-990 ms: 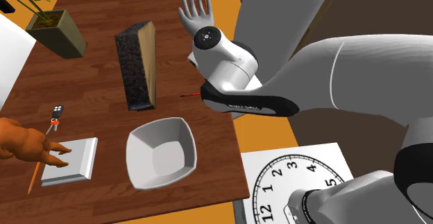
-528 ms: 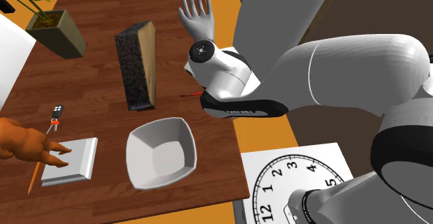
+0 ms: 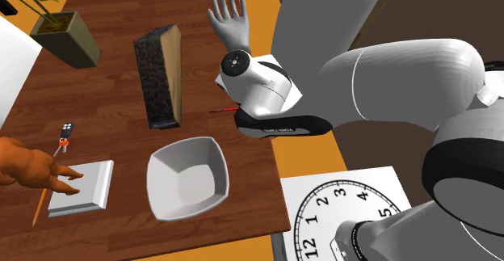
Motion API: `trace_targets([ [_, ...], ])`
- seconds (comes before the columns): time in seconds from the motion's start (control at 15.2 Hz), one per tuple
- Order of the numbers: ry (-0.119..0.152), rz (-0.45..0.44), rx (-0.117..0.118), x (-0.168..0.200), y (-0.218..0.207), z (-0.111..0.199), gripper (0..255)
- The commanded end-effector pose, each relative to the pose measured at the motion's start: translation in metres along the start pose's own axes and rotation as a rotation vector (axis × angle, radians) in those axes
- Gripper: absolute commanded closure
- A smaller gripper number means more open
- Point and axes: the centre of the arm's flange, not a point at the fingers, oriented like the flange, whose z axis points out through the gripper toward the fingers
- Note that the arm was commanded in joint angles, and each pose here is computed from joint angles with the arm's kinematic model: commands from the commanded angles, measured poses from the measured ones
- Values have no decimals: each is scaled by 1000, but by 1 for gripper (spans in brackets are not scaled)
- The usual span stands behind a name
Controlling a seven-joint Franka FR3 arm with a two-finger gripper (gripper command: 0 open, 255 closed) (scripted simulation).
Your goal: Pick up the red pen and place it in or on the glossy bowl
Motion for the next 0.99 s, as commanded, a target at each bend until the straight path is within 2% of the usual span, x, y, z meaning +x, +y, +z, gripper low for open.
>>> trace_targets([
  [0.0, 0, 0, 0, 0, 0, 0, 0],
  [0.07, 0, 0, 0, 0, 0, 0, 255],
  [0.66, 0, 0, 0, 0, 0, 0, 255],
  [0.92, 0, 0, 0, -2, 6, -20, 255],
])
